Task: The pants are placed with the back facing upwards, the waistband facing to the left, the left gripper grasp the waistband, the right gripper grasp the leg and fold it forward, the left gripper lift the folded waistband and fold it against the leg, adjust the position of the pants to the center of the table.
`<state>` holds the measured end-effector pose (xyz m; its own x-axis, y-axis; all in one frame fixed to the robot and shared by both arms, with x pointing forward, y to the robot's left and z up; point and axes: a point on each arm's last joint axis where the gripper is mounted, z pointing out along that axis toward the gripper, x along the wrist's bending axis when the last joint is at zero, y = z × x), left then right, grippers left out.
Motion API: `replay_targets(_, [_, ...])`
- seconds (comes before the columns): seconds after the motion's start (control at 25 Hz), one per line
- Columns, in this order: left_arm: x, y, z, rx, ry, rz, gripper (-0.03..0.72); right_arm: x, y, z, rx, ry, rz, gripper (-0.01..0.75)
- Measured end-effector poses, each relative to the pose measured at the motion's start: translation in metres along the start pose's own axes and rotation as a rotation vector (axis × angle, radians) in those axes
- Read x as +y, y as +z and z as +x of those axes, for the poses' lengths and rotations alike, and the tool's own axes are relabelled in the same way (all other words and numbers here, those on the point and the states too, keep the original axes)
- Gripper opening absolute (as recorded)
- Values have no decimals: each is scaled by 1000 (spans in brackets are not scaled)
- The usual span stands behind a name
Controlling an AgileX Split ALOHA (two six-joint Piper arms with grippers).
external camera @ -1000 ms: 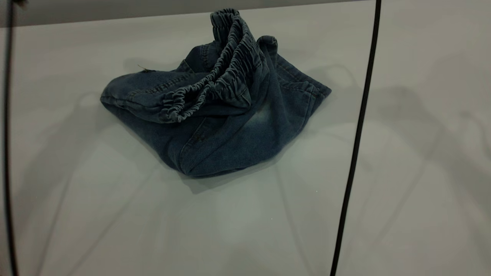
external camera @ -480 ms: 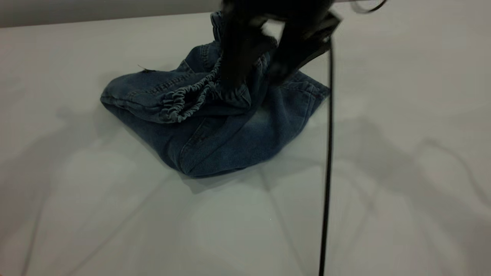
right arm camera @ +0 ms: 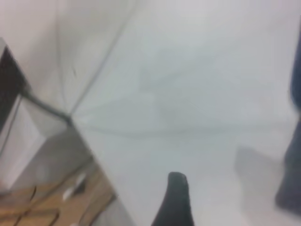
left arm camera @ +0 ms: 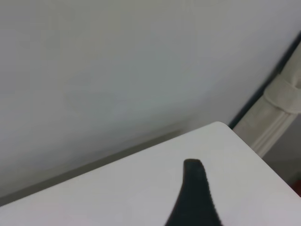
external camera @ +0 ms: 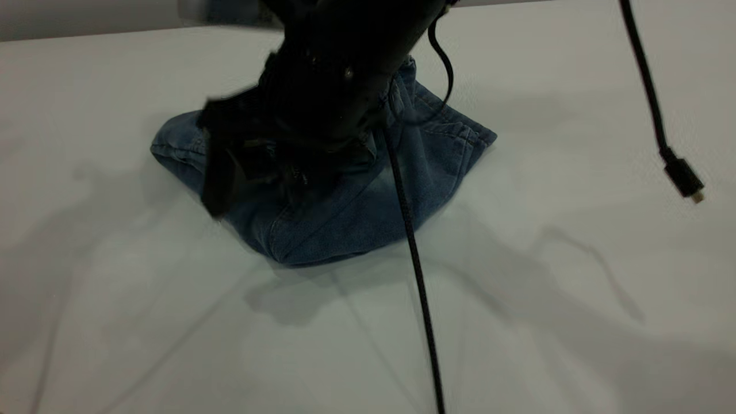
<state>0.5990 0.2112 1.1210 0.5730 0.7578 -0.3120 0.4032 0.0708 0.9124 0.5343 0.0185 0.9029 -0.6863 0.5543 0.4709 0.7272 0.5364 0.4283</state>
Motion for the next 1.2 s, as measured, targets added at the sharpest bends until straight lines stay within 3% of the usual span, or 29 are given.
replay_targets(0.36, [0, 0, 0, -1, -1, 1, 488, 31, -10, 2, -53, -86, -164, 542])
replay_targets(0.6, [0, 0, 0, 1, -1, 0, 488, 56, -19, -1, -146, -108, -306, 542])
replay_targets(0.88, [0, 0, 0, 1, 4, 4, 488, 55, -6, -19, -243, -123, -326, 542])
replay_targets(1.08, [-2, 0, 1, 7, 37, 26, 488, 53, -19, 0, -143, -152, -265, 541])
replay_targets(1.2, [-3, 0, 1, 9, 43, 30, 488, 43, -20, 12, -25, -183, -143, 534])
